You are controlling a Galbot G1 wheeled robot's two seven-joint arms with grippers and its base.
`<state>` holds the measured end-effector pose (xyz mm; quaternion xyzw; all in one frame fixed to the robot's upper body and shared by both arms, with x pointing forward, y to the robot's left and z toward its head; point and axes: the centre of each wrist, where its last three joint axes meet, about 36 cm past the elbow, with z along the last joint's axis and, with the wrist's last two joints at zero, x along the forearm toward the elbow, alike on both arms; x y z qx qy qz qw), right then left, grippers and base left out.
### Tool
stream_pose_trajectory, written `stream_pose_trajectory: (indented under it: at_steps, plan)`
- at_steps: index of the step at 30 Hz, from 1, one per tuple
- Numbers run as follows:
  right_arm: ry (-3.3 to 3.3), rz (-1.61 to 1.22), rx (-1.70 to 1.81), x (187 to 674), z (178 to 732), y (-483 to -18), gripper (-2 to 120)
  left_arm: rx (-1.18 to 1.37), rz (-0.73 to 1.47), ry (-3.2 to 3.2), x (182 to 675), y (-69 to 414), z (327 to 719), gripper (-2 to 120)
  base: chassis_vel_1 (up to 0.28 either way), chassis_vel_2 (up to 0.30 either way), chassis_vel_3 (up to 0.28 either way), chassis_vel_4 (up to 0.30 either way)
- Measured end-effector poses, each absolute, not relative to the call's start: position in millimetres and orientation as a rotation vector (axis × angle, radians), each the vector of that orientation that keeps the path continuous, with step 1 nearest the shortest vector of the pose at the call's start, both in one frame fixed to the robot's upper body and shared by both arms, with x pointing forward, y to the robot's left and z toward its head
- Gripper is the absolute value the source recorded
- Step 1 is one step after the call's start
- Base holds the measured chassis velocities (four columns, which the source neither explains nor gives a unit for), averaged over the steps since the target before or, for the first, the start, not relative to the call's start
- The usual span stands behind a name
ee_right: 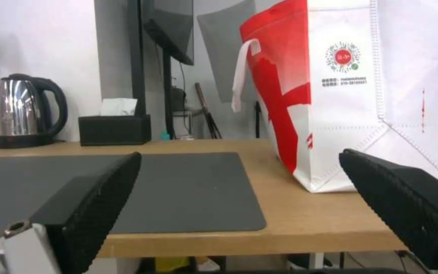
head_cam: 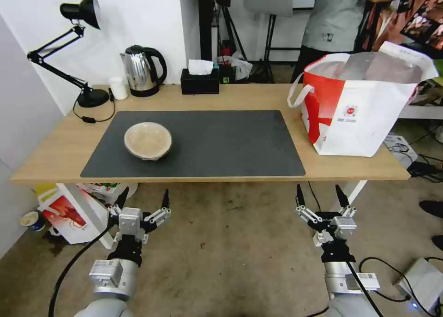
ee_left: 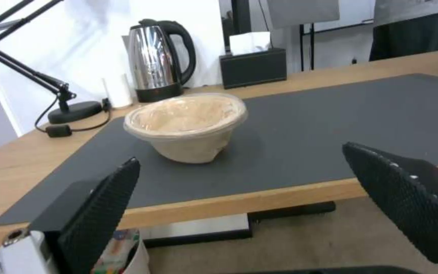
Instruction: Pick up the trash from the table and place it into the takeout bag.
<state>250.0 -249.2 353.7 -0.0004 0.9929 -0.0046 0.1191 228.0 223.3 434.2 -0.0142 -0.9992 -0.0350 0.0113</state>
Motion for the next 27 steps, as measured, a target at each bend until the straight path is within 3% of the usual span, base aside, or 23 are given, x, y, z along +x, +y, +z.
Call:
stream_pose_trajectory:
  at_steps: [27]
  plan:
    - [2.839, -0.054, -0.080, 257.1, 369.0, -245.7, 100, -0.044, -0.109, -3.117, 228.0, 223.3, 434.2, 100, 0.000, 0.000, 0.000, 0.000]
